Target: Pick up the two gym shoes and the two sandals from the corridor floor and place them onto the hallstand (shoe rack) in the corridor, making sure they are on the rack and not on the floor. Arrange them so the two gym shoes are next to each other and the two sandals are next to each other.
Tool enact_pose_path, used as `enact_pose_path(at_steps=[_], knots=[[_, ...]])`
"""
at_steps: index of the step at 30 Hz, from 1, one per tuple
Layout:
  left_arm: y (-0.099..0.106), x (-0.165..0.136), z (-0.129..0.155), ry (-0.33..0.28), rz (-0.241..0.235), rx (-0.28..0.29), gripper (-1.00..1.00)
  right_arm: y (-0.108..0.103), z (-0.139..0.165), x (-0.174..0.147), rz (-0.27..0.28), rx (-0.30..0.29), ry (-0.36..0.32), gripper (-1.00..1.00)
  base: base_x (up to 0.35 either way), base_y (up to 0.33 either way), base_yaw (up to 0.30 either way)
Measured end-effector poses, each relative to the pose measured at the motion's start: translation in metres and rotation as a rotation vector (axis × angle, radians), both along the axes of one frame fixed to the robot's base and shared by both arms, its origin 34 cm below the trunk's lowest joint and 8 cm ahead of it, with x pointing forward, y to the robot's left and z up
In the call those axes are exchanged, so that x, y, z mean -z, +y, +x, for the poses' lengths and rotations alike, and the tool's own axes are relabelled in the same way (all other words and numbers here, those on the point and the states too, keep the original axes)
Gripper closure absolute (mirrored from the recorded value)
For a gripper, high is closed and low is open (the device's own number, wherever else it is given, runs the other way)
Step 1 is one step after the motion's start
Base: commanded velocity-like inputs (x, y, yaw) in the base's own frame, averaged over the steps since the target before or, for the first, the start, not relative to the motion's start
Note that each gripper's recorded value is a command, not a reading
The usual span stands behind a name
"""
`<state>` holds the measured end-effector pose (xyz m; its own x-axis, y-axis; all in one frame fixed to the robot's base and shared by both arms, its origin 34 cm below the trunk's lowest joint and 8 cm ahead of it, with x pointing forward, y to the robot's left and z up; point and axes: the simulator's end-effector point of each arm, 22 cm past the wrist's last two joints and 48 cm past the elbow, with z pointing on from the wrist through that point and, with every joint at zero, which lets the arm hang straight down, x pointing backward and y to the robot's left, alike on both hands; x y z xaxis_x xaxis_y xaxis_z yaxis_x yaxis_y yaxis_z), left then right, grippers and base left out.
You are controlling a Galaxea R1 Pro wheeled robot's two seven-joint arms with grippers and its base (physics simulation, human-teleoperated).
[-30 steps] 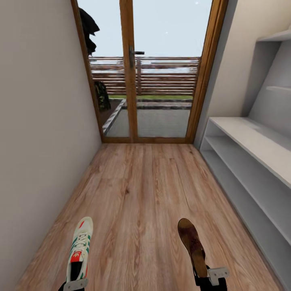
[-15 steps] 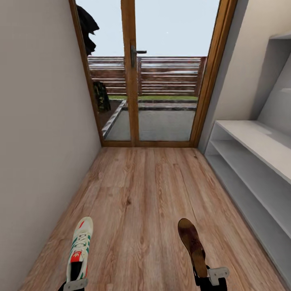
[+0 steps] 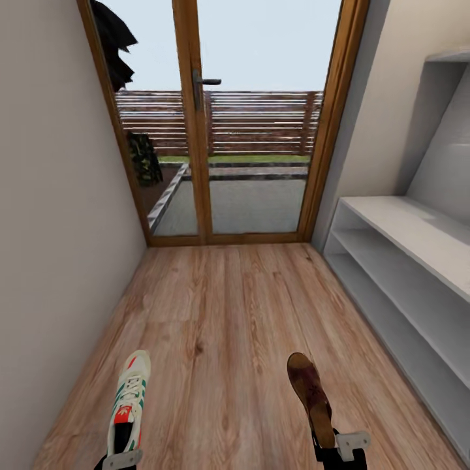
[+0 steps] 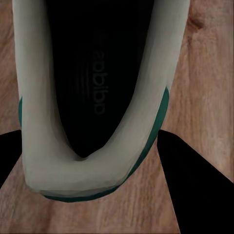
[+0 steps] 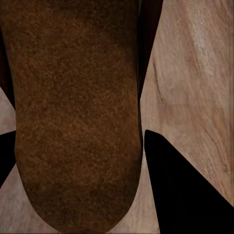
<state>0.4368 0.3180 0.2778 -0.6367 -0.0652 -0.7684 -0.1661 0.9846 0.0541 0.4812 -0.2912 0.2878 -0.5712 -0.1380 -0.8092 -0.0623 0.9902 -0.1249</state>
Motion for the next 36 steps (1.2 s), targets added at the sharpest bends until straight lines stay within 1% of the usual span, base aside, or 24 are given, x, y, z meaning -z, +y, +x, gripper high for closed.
enact_pose_path(at_steps=[13,36], knots=[[-0.0002,0.0,0.0,0.0,0.0,0.0,1.0,0.0001,0.0,0.0,0.0,0.0,0.0,1.0,0.332,0.116,-0.262],[0.0,0.0001,-0.0001,0.001,0.0,0.0,1.0,0.0001,0.0,0.0001,0.0,0.0,0.0,1.0,0.313,0.163,-0.262]])
